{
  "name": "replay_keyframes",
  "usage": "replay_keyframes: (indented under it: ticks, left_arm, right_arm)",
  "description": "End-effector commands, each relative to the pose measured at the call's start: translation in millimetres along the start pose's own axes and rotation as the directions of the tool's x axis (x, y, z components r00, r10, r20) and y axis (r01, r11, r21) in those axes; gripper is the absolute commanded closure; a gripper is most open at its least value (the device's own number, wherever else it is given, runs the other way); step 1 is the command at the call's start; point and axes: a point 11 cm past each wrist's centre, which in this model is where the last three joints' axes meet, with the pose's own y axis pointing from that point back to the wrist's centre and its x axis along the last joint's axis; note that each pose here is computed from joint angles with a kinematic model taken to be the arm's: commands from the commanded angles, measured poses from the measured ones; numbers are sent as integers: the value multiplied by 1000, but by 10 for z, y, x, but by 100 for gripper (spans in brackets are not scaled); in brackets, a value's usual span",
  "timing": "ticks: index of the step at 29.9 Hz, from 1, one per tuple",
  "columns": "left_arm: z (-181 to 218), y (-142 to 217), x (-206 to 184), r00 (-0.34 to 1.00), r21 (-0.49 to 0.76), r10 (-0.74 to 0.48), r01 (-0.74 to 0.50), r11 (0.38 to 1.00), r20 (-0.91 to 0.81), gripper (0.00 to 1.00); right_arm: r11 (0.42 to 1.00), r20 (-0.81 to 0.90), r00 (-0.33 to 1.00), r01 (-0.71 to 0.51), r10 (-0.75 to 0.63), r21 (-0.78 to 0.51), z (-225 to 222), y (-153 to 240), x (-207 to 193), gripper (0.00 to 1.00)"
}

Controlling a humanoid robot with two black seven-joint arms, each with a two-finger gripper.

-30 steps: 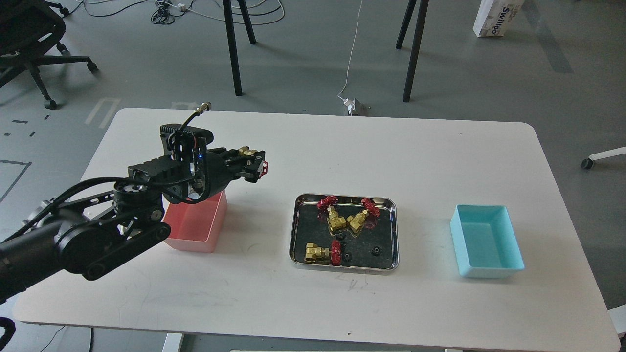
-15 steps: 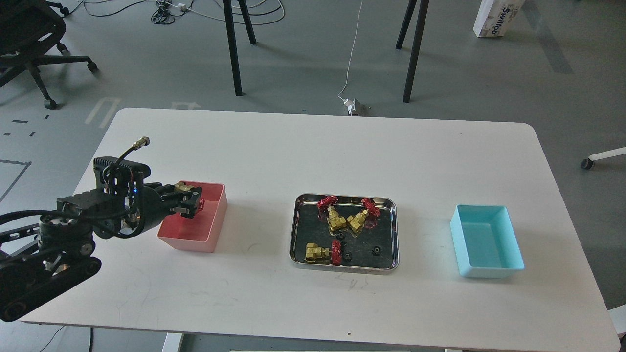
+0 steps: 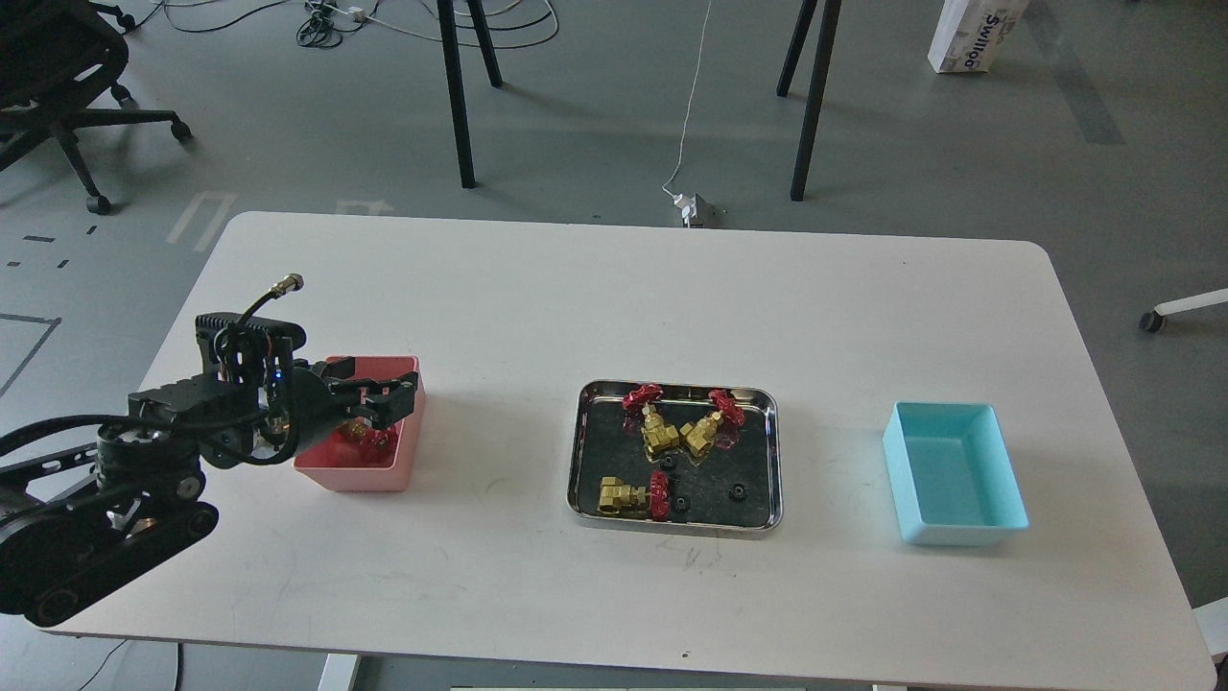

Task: Place valve in pink box and gear in blue box
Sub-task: 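Lower the valve into the pink box and open the left gripper, then withdraw the left arm and reach the right gripper toward the tray, then lower the right gripper onto a brass gear fitting and grasp it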

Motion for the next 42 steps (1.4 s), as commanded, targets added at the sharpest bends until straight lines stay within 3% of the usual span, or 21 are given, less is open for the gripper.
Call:
replay_keyframes:
  ticks: [1, 6, 9, 14, 20, 32, 42]
  left_arm:
    - [13, 0, 523, 980, -10, 134, -137, 990, -149, 14]
    - [14, 142, 1517, 841, -35, 303, -355, 934, -449, 13]
    - [-10, 241, 2001, 733, -38, 343, -448, 893, -587, 13]
    - [-303, 496, 2678, 547, 32, 410, -572, 819, -730, 13]
    - [-458, 777, 3236, 430, 69, 438, -647, 759, -789, 13]
    - [-454, 1024, 3600, 361, 87, 463, -706, 703, -809, 13]
    - [-445, 1145, 3732, 350, 88, 478, -727, 681, -806, 13]
  right_arm:
    - [999, -65, 997, 44, -45, -17, 2, -21, -105, 1]
    - [968, -244, 938, 233, -248, -87, 43, -62, -627, 1]
    - [913, -383, 829, 376, -408, -159, 126, -28, -1115, 1]
    - [762, -612, 489, 558, -622, -328, 367, 197, -1916, 1]
    - [622, -716, 143, 626, -684, -470, 845, 565, -2516, 1]
    - [373, -638, -331, 593, -695, -714, 2153, 1061, -3308, 1]
    - [342, -603, -404, 553, -688, -760, 2585, 999, -3609, 1]
